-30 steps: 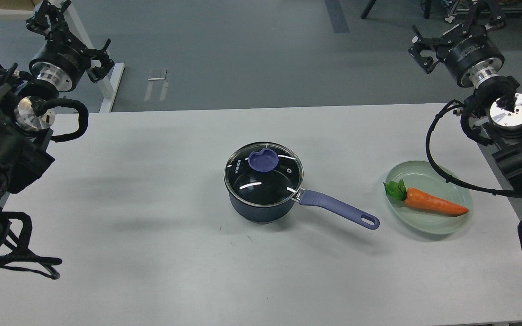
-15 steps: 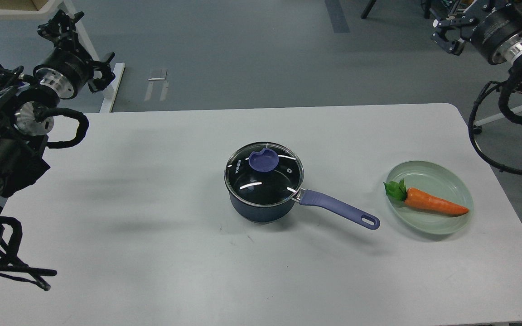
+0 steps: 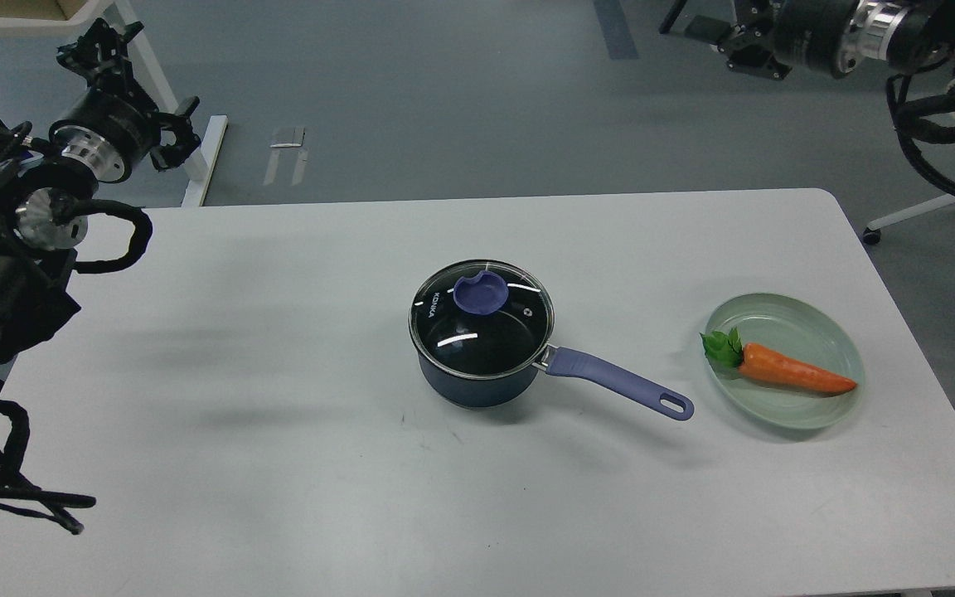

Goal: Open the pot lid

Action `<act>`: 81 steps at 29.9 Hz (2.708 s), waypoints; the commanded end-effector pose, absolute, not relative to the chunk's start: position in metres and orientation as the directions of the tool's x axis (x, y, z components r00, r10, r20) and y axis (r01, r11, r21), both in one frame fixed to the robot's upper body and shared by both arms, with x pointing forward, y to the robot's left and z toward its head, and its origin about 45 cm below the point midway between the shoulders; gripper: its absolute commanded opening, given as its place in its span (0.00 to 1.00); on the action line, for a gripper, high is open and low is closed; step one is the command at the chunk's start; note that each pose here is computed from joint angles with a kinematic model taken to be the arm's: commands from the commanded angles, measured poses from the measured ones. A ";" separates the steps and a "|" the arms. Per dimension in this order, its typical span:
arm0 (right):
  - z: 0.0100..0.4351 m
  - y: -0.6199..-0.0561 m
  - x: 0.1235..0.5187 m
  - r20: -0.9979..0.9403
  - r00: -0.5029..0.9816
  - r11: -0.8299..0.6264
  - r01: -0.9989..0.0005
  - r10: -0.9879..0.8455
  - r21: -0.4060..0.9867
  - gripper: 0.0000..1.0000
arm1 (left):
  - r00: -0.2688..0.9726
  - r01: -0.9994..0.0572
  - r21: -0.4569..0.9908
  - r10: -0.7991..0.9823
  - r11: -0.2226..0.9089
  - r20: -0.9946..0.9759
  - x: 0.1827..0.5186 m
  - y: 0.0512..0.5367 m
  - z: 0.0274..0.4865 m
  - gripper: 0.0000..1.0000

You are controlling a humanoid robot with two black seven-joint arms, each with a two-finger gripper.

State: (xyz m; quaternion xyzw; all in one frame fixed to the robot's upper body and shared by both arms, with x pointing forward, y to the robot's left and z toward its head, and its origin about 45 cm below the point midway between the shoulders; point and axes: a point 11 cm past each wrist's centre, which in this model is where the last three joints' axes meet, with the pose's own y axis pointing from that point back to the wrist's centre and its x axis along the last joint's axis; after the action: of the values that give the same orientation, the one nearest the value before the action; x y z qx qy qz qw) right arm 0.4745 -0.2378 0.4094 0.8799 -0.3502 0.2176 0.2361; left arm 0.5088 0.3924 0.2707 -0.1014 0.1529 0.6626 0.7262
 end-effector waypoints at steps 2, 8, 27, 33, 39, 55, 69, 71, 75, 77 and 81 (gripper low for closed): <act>0.397 -0.213 0.459 0.660 0.682 -0.664 -0.655 -0.314 0.361 1.00 | 0.079 -0.990 0.089 0.945 0.112 -0.316 0.506 0.393 0.263 0.99; 0.360 -0.185 0.431 0.701 0.714 -0.637 -0.538 0.005 0.552 1.00 | 0.108 -0.979 0.138 0.960 0.147 -0.258 0.504 0.390 0.256 0.99; 0.238 -0.193 0.351 0.490 0.606 -0.416 -0.272 0.627 0.868 0.99 | 0.471 -0.798 0.241 0.820 0.553 -0.325 0.447 0.297 0.218 0.99; 0.215 -0.204 0.339 0.442 0.612 -0.380 -0.239 0.656 0.894 0.95 | 0.552 -0.767 0.232 0.799 0.598 -0.237 0.454 0.277 0.230 0.99; 0.210 -0.196 0.337 0.438 0.604 -0.387 -0.223 0.666 0.895 0.80 | 0.556 -0.779 0.143 0.779 0.610 -0.290 0.463 0.260 0.247 0.99; 0.211 -0.193 0.336 0.438 0.607 -0.391 -0.219 0.663 0.894 0.48 | 0.563 -0.774 0.161 0.781 0.613 -0.270 0.462 0.261 0.245 0.99; 0.212 -0.199 0.336 0.419 0.623 -0.367 -0.219 0.661 0.904 0.20 | 0.577 -0.766 0.181 0.783 0.617 -0.231 0.461 0.263 0.243 0.99; 0.215 -0.198 0.339 0.425 0.620 -0.369 -0.226 0.659 0.902 0.17 | 0.583 -0.765 0.176 0.782 0.620 -0.220 0.462 0.262 0.245 0.99; 0.217 -0.197 0.339 0.429 0.617 -0.373 -0.227 0.659 0.900 0.17 | 0.619 -0.750 0.172 0.770 0.638 -0.155 0.468 0.254 0.260 0.99; 0.217 -0.197 0.339 0.429 0.617 -0.373 -0.226 0.660 0.900 0.17 | 0.662 -0.726 0.196 0.747 0.660 -0.061 0.469 0.247 0.266 0.99; 0.217 -0.196 0.337 0.428 0.621 -0.377 -0.221 0.657 0.899 0.17 | 0.723 -0.689 0.215 0.678 0.692 0.135 0.473 0.234 0.283 0.99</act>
State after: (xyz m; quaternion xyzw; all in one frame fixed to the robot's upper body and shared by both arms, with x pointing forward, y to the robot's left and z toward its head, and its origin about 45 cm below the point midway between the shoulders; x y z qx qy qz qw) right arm 0.3389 -0.1966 0.2170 0.7199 0.1504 0.4107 0.5389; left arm 0.4694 0.2431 0.2699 0.0952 0.0416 0.3945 0.9130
